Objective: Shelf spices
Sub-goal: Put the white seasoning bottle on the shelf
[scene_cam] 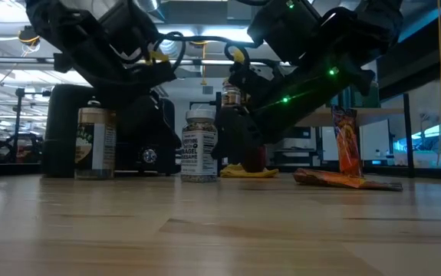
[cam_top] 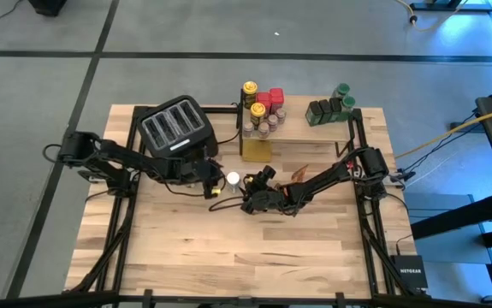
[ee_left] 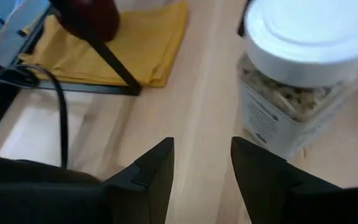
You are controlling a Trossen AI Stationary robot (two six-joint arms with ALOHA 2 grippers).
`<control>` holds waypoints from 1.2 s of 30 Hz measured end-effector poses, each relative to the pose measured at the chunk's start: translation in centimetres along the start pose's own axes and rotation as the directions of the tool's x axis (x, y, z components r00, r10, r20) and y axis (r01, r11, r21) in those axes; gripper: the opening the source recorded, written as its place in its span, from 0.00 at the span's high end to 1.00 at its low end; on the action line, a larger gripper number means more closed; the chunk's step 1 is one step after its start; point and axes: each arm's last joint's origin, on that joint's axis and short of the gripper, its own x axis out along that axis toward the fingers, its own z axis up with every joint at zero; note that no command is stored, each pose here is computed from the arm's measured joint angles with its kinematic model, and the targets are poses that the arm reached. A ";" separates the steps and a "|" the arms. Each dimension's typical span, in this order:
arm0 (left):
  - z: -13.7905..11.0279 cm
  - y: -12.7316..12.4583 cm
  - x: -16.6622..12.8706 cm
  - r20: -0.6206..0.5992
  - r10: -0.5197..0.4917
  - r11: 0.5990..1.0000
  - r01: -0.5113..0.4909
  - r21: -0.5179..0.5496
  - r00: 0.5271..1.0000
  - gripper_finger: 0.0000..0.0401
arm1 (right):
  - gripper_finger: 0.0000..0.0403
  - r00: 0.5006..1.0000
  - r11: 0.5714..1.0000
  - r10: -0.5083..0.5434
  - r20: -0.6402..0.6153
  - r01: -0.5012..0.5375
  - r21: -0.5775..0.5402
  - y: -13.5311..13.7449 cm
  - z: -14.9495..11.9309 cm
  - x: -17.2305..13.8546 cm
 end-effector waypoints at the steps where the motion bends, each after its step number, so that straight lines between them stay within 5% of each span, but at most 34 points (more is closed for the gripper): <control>1: -0.1 -0.1 0.2 -0.005 -0.003 1.000 0.003 0.006 1.000 0.62 | 0.34 1.000 1.000 0.001 0.001 -0.001 0.001 0.0 0.0 0.0; 10: -0.1 -1.5 0.5 0.022 -0.159 0.983 0.156 0.098 0.987 0.62 | 0.34 1.000 1.000 0.017 -0.009 -0.017 -0.005 0.1 -0.1 0.0; 24: -0.8 -3.1 -0.6 -0.049 -0.217 0.956 0.222 0.191 0.975 0.62 | 0.34 0.994 0.993 0.109 -0.002 -0.109 -0.052 1.0 1.6 -3.4; 30: -0.2 -2.8 -1.3 -0.014 -0.209 0.960 0.208 0.187 0.978 0.62 | 0.34 0.986 0.987 0.160 0.034 -0.159 -0.028 1.5 2.0 -3.8; 36: -0.3 -1.6 -0.7 -0.026 -0.056 0.984 0.059 0.169 0.998 0.62 | 0.34 0.982 0.984 0.176 0.071 -0.178 0.026 1.6 2.4 -3.8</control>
